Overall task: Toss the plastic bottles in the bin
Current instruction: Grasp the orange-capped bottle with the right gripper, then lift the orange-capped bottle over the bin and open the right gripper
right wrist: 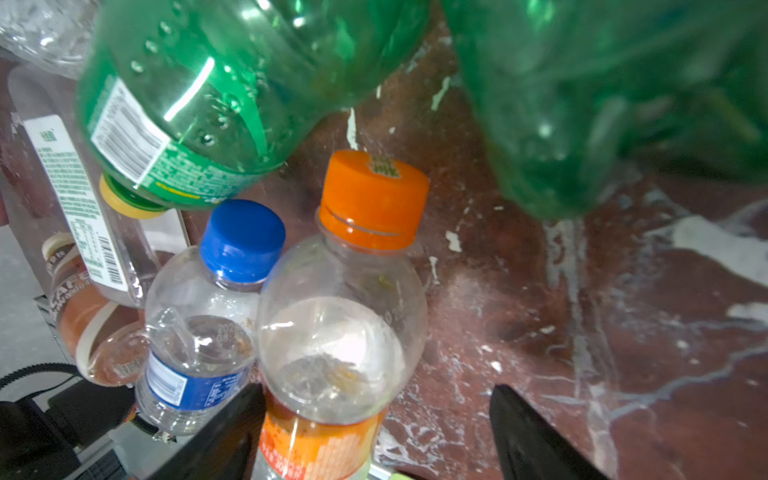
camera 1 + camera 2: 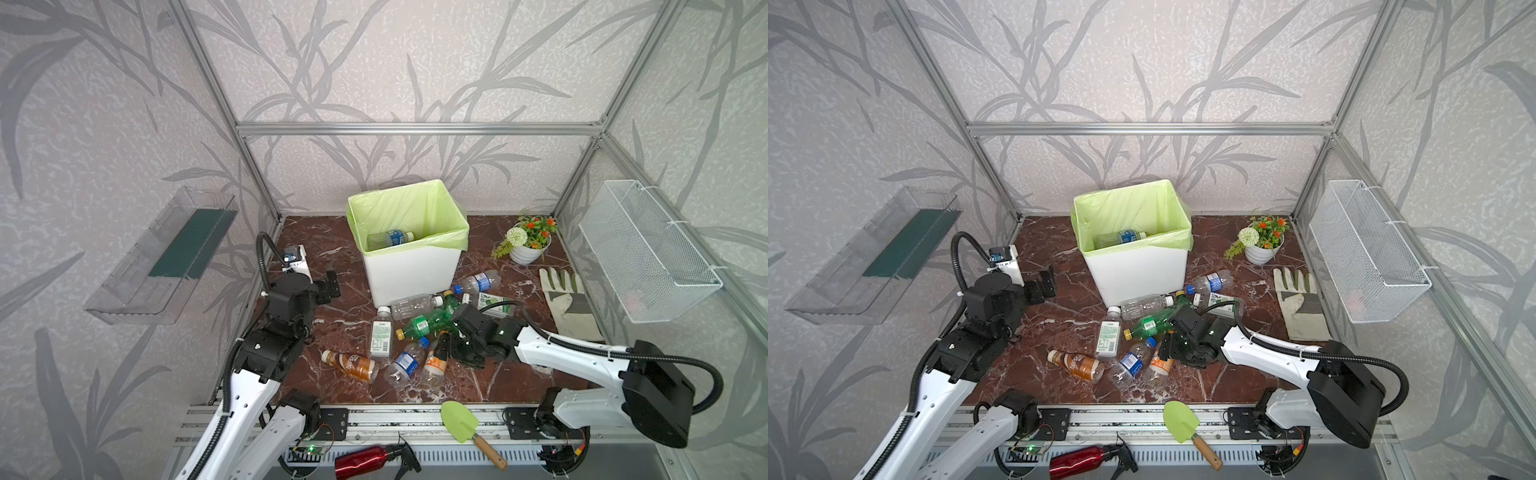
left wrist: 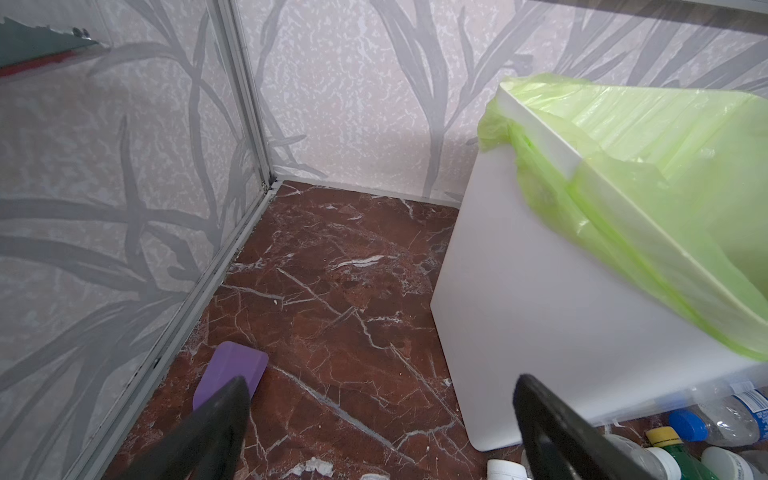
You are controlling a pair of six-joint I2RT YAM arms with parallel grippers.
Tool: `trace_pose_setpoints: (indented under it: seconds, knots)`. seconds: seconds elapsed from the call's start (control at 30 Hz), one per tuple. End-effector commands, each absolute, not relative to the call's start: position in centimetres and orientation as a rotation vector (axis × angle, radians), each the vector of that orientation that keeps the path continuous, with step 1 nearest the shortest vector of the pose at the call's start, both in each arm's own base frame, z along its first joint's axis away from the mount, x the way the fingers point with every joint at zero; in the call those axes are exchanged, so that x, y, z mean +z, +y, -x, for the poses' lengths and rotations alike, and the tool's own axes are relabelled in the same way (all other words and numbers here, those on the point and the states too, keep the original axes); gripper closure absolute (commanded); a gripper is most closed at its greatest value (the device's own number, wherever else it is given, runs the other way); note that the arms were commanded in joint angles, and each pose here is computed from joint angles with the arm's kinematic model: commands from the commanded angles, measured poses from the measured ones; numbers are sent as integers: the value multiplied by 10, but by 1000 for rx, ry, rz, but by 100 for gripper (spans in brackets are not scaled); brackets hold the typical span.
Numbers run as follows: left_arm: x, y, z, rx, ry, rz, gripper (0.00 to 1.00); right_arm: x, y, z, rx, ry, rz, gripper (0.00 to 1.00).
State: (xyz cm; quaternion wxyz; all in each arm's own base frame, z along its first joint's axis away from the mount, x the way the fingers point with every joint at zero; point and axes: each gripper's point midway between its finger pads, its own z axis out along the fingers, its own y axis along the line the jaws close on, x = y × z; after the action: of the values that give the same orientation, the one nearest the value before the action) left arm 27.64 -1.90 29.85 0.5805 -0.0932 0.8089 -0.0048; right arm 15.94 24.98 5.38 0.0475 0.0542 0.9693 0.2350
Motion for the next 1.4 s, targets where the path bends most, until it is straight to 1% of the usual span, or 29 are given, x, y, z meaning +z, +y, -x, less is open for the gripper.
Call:
trace_pose_setpoints:
  seconds: [0.0,0.1,0.33,0.43,0.53,0.67,0.77,0.83,0.93,1.0,1.07,1.13,1.2,1.27,1.37]
  knots:
    - [295,-14,-271,-9,1889,250,1,44,250,-156,675,2993,-143,23]
    - [294,-12,-267,-12,1887,263,1,40,252,-158,664,3003,-132,28]
    - [293,-5,-255,1,1885,289,1,33,253,-159,694,2991,-158,30]
    - [291,-4,-252,-4,1891,295,1,40,254,-165,726,2950,-139,38]
    - [284,-9,-252,-25,1919,285,1,61,258,-175,805,2840,-74,50]
    - [275,-10,-252,-29,1945,285,1,113,244,-187,836,2625,-6,57]
    - [270,-8,-247,-14,1956,293,1,168,213,-194,794,2416,10,57]
    - [267,-6,-244,-7,1962,296,1,216,185,-198,744,2272,28,57]
    - [260,-8,-241,-8,1980,282,1,312,129,-203,520,2032,111,56]
    - [254,-10,-240,-6,1995,278,2,382,102,-204,372,1857,162,55]
    - [248,-13,-240,-6,2013,263,4,453,87,-202,285,1671,193,55]
    - [241,-18,-240,-5,2038,247,5,517,87,-199,285,1496,213,54]
    - [235,-24,-240,11,2059,227,5,552,104,-205,302,1408,266,53]
    - [234,-31,-239,28,2060,196,5,566,134,-220,344,1382,332,52]
    - [228,-44,-241,14,2068,166,5,549,198,-259,458,1447,430,51]
